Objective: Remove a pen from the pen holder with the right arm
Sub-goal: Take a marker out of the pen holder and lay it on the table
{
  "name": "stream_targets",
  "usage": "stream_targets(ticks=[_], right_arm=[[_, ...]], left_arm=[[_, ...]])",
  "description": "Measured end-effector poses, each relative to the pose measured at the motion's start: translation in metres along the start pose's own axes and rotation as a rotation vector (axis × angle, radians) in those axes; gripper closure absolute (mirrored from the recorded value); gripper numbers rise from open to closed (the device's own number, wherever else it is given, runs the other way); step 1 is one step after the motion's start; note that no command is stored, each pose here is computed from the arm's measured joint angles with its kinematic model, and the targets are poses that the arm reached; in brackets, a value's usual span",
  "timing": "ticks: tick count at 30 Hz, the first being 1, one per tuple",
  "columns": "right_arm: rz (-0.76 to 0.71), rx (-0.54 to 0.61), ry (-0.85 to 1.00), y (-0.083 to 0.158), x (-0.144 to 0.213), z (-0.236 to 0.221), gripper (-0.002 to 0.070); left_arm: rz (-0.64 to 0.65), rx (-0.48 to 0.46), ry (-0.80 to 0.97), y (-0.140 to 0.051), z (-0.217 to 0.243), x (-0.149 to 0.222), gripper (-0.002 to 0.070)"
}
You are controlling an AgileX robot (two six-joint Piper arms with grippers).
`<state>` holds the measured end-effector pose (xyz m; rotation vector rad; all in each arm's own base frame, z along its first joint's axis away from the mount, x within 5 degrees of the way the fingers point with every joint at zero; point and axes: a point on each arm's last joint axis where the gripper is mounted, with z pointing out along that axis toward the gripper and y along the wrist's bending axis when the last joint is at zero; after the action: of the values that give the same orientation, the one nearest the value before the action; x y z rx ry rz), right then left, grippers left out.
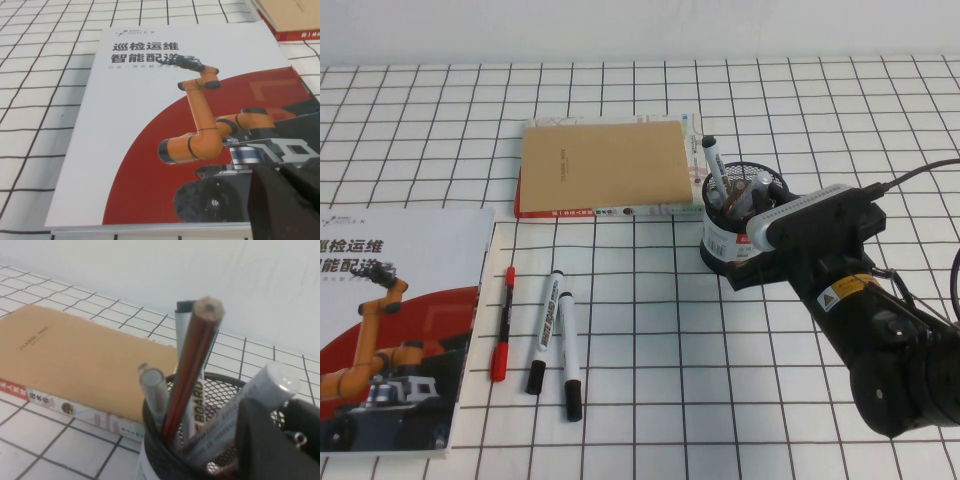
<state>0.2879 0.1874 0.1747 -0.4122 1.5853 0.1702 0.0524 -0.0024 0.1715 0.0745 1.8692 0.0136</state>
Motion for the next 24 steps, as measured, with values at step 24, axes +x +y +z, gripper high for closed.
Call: stream_targets(ticks=[24], right_arm=[[0.029,0.061,-0.11,-0.028,-0.09,-0.042,0.0603]], left_arm=[[0.0,0.0,0.0,0.0,0.0,0.0,0.0679]])
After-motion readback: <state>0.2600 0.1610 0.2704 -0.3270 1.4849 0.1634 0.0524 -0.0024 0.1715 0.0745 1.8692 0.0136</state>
